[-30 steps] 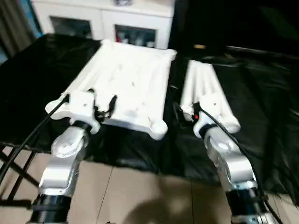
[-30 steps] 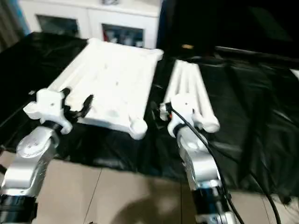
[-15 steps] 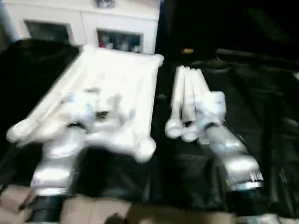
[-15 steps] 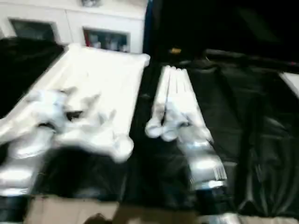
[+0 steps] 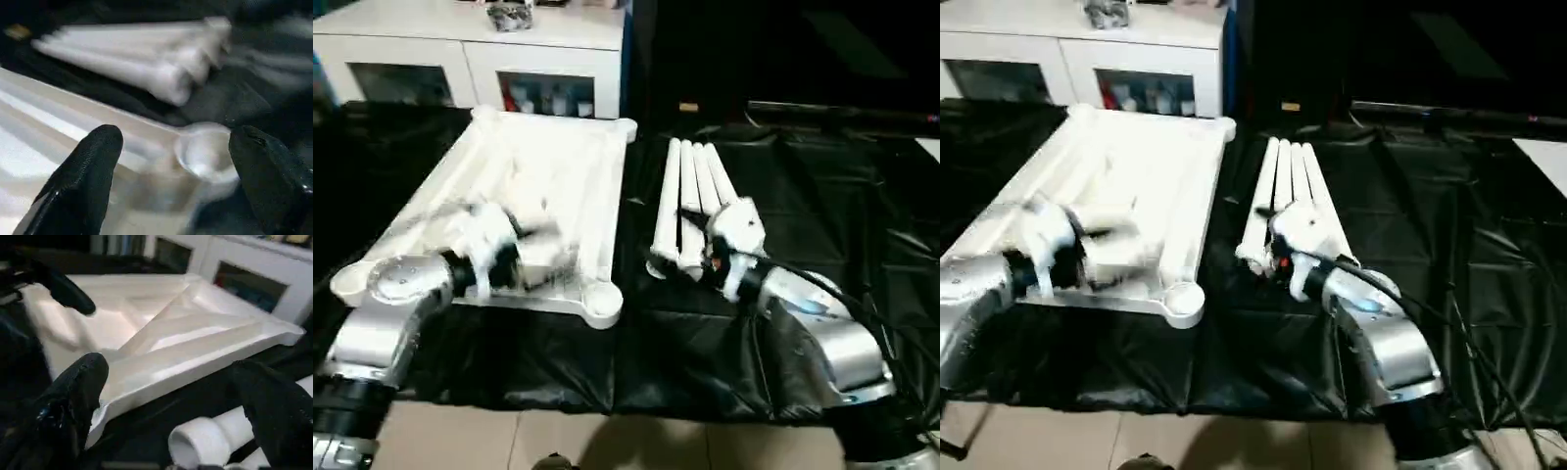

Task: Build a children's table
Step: Move to table

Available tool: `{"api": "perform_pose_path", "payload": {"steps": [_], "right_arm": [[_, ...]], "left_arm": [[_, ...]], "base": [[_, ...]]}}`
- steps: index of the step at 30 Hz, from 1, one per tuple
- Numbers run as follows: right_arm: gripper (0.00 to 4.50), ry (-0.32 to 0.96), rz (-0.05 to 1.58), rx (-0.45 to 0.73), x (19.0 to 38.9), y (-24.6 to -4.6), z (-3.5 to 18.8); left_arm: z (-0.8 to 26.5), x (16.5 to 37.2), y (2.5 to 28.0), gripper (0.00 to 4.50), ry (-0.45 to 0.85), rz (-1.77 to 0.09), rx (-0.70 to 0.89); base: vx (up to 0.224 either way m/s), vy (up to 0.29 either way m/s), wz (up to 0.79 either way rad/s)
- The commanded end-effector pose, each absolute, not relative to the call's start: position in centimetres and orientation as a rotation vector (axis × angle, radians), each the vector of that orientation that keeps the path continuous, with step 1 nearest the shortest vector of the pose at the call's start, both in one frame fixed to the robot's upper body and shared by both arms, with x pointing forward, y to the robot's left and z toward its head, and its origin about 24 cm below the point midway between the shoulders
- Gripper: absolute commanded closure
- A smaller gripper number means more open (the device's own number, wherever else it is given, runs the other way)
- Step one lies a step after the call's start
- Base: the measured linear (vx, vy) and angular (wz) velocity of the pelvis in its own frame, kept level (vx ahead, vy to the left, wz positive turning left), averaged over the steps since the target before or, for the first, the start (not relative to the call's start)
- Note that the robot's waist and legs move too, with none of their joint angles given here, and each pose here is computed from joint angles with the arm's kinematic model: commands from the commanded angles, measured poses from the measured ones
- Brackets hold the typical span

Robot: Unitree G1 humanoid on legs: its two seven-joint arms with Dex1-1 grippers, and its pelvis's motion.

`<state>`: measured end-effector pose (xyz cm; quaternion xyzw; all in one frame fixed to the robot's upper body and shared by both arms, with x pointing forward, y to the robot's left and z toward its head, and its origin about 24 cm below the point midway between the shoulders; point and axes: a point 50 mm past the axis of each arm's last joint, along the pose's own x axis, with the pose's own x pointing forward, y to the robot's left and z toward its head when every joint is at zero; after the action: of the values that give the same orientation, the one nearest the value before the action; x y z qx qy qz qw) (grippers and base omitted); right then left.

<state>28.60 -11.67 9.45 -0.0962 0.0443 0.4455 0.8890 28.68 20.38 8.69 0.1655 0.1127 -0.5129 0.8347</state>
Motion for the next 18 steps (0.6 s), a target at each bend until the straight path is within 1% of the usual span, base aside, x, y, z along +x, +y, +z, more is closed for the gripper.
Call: {"api": "perform_pose_path", "payload": {"steps": [1,2,3,4,5,7,9,10,11,13,14,15,18], "right_arm": [[0.00,0.111,0.989,-0.231,28.6,-11.6,9.4],[0.00,0.131,1.026,-0.243,28.4,-11.6,9.3],[0.00,0.134,1.031,-0.244,28.4,-11.6,9.3],[0.00,0.145,1.051,-0.255,28.3,-11.6,9.2],[0.00,0.160,1.079,-0.261,28.2,-11.5,9.1],[0.00,0.171,1.103,-0.265,28.0,-11.5,9.0],[0.00,0.195,1.168,-0.281,27.6,-11.2,8.9],[0.00,0.199,1.180,-0.283,27.6,-11.1,8.9],[0.00,0.206,1.200,-0.293,27.5,-11.0,8.9],[0.00,0.208,1.205,-0.297,27.5,-10.9,8.9],[0.00,0.222,1.235,-0.305,27.5,-10.8,8.9],[0.00,0.225,1.241,-0.306,27.6,-10.7,9.0],[0.00,0.236,1.268,-0.316,27.8,-10.6,9.2]], "left_arm": [[8.7,29.0,20.5,0.89,0.266,-1.137,0.411],[8.4,29.2,20.8,0.94,0.299,-1.138,0.428],[8.3,29.2,20.9,0.94,0.302,-1.136,0.431],[8.2,29.4,21.1,1.19,0.313,-1.138,0.438],[8.2,29.7,21.3,1.27,0.325,-1.130,0.447],[8.2,29.9,21.5,1.30,0.331,-1.130,0.452],[8.3,30.3,22.0,1.61,0.369,-1.188,0.447],[8.3,30.3,22.1,1.61,0.377,-1.200,0.446],[8.3,30.4,22.2,1.75,0.393,-1.218,0.452],[8.4,30.4,22.2,1.80,0.396,-1.222,0.454],[8.3,30.4,22.5,2.02,0.441,-1.265,0.458],[8.2,30.4,22.5,2.02,0.452,-1.275,0.459],[8.1,30.5,22.7,2.30,0.488,-1.305,0.453]], "base": [[0.000,0.000,0.00],[0.000,0.000,0.00],[0.000,0.000,0.00],[0.000,0.000,0.00],[0.000,0.000,0.00],[0.000,0.000,0.00],[0.000,0.000,0.00],[0.000,0.000,0.00],[0.000,0.000,0.00],[0.000,0.000,0.00],[0.000,0.000,0.00],[0.000,0.000,0.00],[0.000,0.000,0.00]]}}
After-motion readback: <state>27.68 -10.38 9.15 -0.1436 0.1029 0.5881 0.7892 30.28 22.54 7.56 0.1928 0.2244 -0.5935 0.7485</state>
